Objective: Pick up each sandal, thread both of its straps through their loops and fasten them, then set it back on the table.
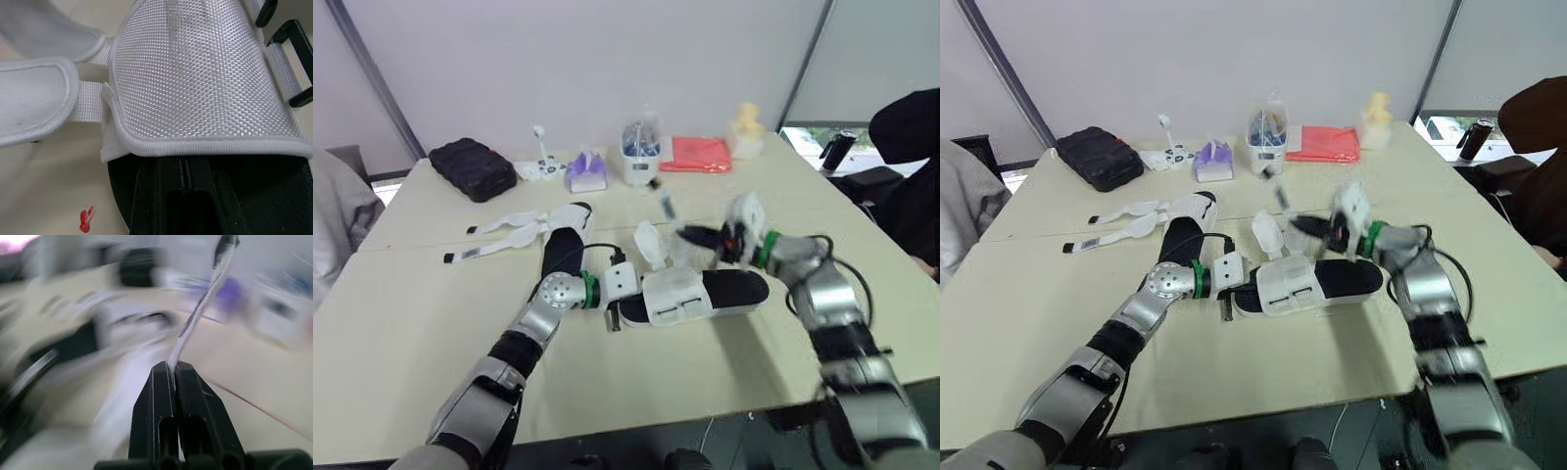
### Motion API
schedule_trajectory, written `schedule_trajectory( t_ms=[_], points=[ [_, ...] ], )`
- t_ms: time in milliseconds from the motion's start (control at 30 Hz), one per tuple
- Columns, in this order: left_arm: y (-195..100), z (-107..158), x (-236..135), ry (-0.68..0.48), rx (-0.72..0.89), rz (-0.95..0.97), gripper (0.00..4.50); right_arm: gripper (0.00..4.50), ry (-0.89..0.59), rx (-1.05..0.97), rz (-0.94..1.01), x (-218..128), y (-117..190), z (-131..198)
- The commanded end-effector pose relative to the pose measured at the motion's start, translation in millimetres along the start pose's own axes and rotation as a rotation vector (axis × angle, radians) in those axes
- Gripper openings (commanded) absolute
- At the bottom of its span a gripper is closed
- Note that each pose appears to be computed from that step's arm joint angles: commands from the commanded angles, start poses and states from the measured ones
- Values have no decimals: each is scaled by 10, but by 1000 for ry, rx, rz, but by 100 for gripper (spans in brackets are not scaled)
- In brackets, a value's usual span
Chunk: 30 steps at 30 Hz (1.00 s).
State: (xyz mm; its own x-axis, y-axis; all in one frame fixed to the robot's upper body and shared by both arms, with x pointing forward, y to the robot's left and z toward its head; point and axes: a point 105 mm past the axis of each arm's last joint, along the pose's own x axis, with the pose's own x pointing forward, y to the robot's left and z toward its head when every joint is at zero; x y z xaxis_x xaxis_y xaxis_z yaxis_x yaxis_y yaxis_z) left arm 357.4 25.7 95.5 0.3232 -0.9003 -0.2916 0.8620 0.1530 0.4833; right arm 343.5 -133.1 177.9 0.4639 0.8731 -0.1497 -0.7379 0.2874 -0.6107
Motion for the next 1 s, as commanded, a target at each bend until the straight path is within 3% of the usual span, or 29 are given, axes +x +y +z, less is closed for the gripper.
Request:
schedule_trajectory(
  t_ms=[33,200,333,433,600,667,733,800,867,933,1000],
  points=[
    [-173,-241,-50,75,-55,-48,0,8,-87,-449,132,-100,244,258],
    [-203,-270,-71,77,-80,-39,0,8,-178,-773,78,-204,252,324],
    [-240,-244,-56,72,-81,-47,0,8,-207,-898,143,-324,437,223],
    [-239,-246,-60,74,-85,-46,0,96,-199,-905,178,-373,507,150],
    [-230,-186,-31,38,-127,-31,0,343,-55,-843,169,-603,619,-142],
    [-213,-179,-38,34,-133,-22,0,343,5,-806,159,-722,696,-260],
    [-191,-180,-55,36,-132,-14,0,343,131,-662,42,-853,598,-446],
    [-168,-171,-64,36,-133,-6,0,343,268,-406,-123,-1015,447,-659],
    [-152,-163,-78,34,-139,-1,0,343,302,-101,-273,-1081,337,-715],
    [-147,-119,-119,22,-162,-15,0,343,161,411,-333,-1006,256,-425],
    [-154,-86,-146,18,-171,-31,0,343,90,829,-128,-844,506,-83]
  ],
)
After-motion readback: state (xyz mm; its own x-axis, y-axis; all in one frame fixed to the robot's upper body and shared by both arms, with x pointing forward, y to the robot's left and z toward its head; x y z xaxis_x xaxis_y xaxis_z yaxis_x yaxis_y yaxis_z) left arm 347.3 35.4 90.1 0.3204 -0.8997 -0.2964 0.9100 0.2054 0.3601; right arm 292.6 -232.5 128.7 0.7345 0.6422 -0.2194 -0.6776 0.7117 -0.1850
